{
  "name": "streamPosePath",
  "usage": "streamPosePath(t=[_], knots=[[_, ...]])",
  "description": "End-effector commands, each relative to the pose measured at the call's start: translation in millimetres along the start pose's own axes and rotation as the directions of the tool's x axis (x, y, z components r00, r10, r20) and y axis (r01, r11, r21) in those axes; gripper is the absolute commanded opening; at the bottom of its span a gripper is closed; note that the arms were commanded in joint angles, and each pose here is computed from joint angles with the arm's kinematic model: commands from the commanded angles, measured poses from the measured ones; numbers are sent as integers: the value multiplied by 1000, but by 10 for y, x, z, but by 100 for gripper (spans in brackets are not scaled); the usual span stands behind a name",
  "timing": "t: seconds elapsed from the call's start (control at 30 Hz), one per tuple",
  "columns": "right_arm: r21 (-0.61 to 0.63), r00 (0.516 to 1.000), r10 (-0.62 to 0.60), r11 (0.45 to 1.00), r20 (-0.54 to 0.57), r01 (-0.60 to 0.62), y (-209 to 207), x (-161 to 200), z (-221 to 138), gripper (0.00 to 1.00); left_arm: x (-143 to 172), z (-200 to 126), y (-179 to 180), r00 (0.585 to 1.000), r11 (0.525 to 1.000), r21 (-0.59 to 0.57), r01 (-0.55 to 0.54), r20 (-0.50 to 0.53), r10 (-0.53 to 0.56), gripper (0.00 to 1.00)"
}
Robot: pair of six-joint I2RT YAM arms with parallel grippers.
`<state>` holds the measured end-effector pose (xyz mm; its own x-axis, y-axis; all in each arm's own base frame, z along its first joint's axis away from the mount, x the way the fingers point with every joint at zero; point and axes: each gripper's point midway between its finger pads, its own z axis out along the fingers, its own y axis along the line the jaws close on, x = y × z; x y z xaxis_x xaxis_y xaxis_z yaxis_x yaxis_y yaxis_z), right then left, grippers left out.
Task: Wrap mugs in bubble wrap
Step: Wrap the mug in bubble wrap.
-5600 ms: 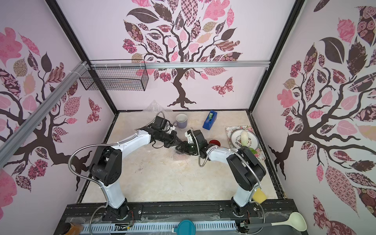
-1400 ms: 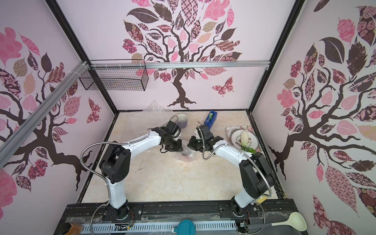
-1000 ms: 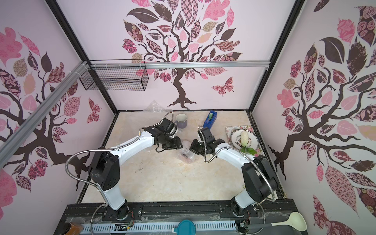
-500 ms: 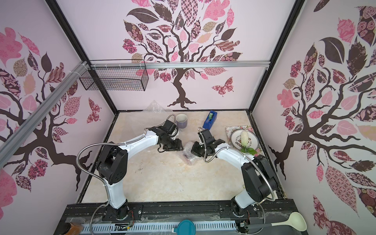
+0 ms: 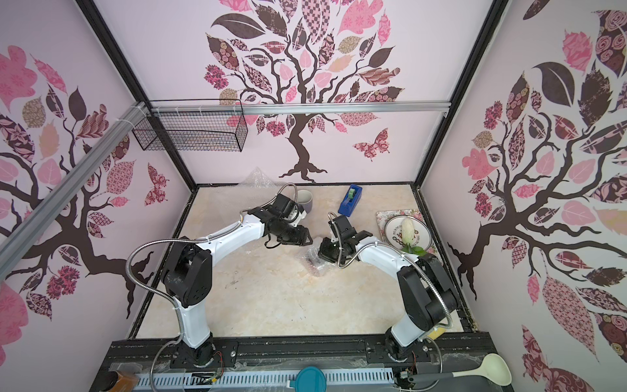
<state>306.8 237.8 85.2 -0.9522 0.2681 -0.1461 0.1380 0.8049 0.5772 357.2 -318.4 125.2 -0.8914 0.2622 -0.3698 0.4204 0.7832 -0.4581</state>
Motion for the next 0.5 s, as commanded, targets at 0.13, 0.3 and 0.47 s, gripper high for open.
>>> streamPosePath(t=[0.13, 0.3, 0.47], knots=[[89, 998, 11, 996, -65, -6, -176, 127, 68, 0, -132, 134, -95, 984, 984, 16, -176, -12, 176, 56], [90, 998, 0, 996, -68, 6, -172, 130, 58, 0, -41, 208, -76, 978, 979, 26, -203, -45, 204, 49], [87, 997, -6, 996, -76, 12, -173, 146, 64, 0, 2, 297, -49, 974, 977, 20, -213, -73, 214, 47]])
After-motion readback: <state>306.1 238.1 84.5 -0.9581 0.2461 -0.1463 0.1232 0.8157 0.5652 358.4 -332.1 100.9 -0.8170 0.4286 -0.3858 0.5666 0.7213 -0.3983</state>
